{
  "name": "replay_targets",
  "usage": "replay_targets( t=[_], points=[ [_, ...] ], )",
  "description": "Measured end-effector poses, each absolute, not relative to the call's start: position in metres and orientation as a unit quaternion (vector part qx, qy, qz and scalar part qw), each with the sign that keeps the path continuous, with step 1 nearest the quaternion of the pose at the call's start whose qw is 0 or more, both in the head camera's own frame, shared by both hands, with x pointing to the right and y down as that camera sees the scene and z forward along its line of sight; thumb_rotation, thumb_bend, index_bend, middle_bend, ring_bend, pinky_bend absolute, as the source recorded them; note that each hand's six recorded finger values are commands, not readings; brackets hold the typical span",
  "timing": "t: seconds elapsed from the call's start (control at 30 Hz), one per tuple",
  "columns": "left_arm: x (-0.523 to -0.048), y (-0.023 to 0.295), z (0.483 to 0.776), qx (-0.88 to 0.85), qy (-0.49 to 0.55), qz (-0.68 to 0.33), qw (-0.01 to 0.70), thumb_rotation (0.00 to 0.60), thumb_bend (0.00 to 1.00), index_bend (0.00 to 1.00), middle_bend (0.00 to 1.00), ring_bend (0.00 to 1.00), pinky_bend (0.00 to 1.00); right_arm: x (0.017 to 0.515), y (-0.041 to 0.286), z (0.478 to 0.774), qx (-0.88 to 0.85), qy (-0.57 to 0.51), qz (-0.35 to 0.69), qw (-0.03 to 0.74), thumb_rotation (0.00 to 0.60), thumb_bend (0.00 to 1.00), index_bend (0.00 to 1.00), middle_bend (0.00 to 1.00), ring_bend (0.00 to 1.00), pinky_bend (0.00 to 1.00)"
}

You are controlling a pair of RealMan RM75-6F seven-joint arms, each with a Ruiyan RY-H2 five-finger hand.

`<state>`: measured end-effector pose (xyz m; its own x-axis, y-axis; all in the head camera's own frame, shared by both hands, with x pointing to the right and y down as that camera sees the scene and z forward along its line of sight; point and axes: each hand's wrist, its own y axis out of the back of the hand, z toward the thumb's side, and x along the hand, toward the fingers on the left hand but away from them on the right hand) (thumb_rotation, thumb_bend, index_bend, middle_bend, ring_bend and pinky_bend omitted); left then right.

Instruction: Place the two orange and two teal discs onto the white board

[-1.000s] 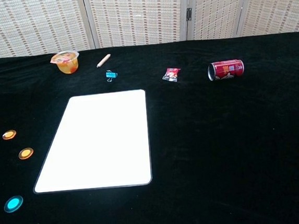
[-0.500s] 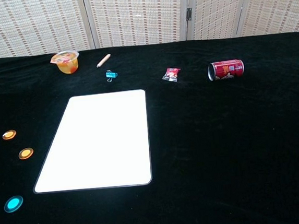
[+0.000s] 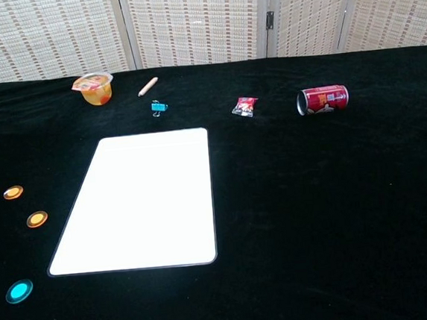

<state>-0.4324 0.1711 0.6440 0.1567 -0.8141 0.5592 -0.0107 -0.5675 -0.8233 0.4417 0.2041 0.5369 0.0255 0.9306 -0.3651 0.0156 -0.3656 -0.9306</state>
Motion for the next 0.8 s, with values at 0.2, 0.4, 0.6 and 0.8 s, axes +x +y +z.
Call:
replay_targets(
  t=[0.2, 0.4, 0.6, 0.8],
  points=[
    [-0.438, 0.162, 0.67, -0.673, 0.292, -0.592, 0.333, 0.6, 0.35, 0.38, 0.13, 0.0, 0.0, 0.44, 0.203, 0.536, -0.596, -0.397, 0.573, 0.399, 0.6, 0.35, 0.0, 0.02, 0.05, 0.0],
    [-0.445, 0.157, 0.697, -0.668, 0.285, -0.614, 0.31, 0.6, 0.35, 0.4, 0.11, 0.0, 0.0, 0.441, 0.202, 0.536, -0.596, -0.397, 0.573, 0.398, 0.6, 0.35, 0.0, 0.02, 0.05, 0.0],
    [-0.433, 0.158, 0.714, -0.677, 0.277, -0.613, 0.298, 0.6, 0.35, 0.41, 0.11, 0.0, 0.0, 0.441, 0.201, 0.536, -0.596, -0.398, 0.573, 0.398, 0.6, 0.35, 0.0, 0.02, 0.05, 0.0],
    [-0.418, 0.157, 0.725, -0.686, 0.269, -0.607, 0.297, 0.6, 0.35, 0.43, 0.11, 0.0, 0.0, 0.44, 0.2, 0.538, -0.597, -0.396, 0.573, 0.398, 0.6, 0.35, 0.0, 0.02, 0.05, 0.0]
  ],
)
